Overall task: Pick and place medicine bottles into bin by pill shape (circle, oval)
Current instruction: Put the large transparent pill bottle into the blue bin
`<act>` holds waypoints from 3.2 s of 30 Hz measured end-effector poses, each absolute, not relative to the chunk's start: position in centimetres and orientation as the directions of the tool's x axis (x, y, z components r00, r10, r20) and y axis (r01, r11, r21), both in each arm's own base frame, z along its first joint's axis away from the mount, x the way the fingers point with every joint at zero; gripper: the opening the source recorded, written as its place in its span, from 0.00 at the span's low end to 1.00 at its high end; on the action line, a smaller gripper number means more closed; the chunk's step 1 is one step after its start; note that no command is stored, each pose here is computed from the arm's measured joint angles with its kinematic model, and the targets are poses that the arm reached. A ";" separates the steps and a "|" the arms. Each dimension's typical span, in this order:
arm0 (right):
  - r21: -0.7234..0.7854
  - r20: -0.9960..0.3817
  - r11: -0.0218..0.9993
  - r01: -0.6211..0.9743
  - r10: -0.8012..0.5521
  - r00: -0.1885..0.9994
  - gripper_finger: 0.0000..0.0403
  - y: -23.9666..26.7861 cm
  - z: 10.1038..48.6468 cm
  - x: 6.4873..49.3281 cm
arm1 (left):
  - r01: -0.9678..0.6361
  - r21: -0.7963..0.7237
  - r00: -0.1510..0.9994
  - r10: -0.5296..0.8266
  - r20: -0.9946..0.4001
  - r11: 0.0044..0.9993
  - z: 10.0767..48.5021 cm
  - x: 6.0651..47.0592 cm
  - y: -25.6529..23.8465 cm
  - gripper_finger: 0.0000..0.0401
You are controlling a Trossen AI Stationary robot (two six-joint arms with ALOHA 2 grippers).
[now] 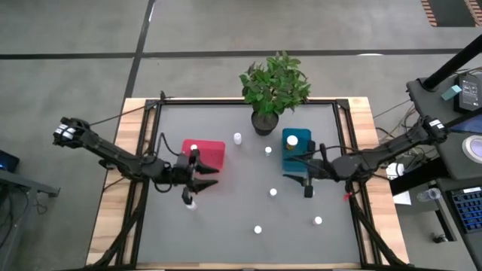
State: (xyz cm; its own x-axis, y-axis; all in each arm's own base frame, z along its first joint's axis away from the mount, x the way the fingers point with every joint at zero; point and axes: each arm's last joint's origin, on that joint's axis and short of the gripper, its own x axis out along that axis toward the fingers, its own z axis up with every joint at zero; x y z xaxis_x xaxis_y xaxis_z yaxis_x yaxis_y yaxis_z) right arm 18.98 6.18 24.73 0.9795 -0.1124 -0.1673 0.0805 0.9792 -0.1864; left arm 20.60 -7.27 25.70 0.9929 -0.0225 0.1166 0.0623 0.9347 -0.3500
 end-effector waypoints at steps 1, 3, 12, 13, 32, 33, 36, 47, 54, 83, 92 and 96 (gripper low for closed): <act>-0.194 -0.144 0.978 0.076 -0.105 0.984 0.57 6.1 24.8 18.8 | 0.068 -0.366 0.993 -0.028 0.112 0.928 25.8 20.9 -7.5 0.43; -0.209 -0.110 0.977 0.049 -0.073 0.991 0.57 6.0 25.0 18.3 | 0.066 -0.381 0.996 -0.036 0.086 0.922 26.0 21.6 -8.0 0.43; -0.270 -0.017 0.963 0.021 -0.027 0.999 0.57 5.3 25.4 16.3 | -0.027 -0.371 0.988 -0.031 -0.149 0.928 27.5 24.2 -9.2 0.43; -0.270 -0.008 0.962 0.024 -0.027 1.000 0.57 5.2 25.4 16.1 | -0.037 -0.359 0.984 -0.029 -0.177 0.932 27.7 24.4 -9.3 0.43; -0.092 -0.048 0.994 0.064 -0.069 0.996 0.57 5.5 25.6 17.1 | -0.274 -0.376 0.520 -0.192 -0.832 0.885 29.1 23.1 -11.4 0.43; -0.095 -0.054 0.993 0.071 -0.077 0.996 0.57 5.7 25.9 17.6 | -0.295 -0.383 0.468 -0.217 -0.856 0.875 28.8 22.6 -11.8 0.43; -0.130 -0.092 0.988 0.077 -0.090 0.992 0.57 6.3 26.8 19.2 | -0.369 -0.390 0.300 -0.289 -0.909 0.844 28.2 20.9 -12.9 0.43; -0.258 -0.218 0.964 0.070 -0.128 0.967 0.57 8.2 28.9 26.1 | -0.426 -0.187 0.134 -0.143 -0.981 0.885 26.0 16.8 -15.0 0.43; -0.324 -0.305 0.945 0.033 -0.137 0.943 0.57 9.2 29.5 28.9 | -0.374 -0.057 0.168 0.007 -0.986 0.926 23.2 15.5 -14.9 0.43; -0.311 -0.382 0.950 0.025 -0.149 0.912 0.57 9.2 28.7 28.9 | -0.276 -0.139 0.499 0.019 -0.866 0.951 14.4 16.3 -14.9 0.50; -0.311 -0.382 0.950 0.027 -0.151 0.912 0.57 9.2 28.7 29.0 | -0.245 -0.139 0.564 0.024 -0.826 0.960 12.8 17.5 -16.0 0.47; -0.305 -0.382 0.952 0.030 -0.151 0.912 0.57 9.2 28.7 29.0 | -0.255 -0.119 0.578 0.053 -0.814 0.960 12.7 17.8 -16.1 0.40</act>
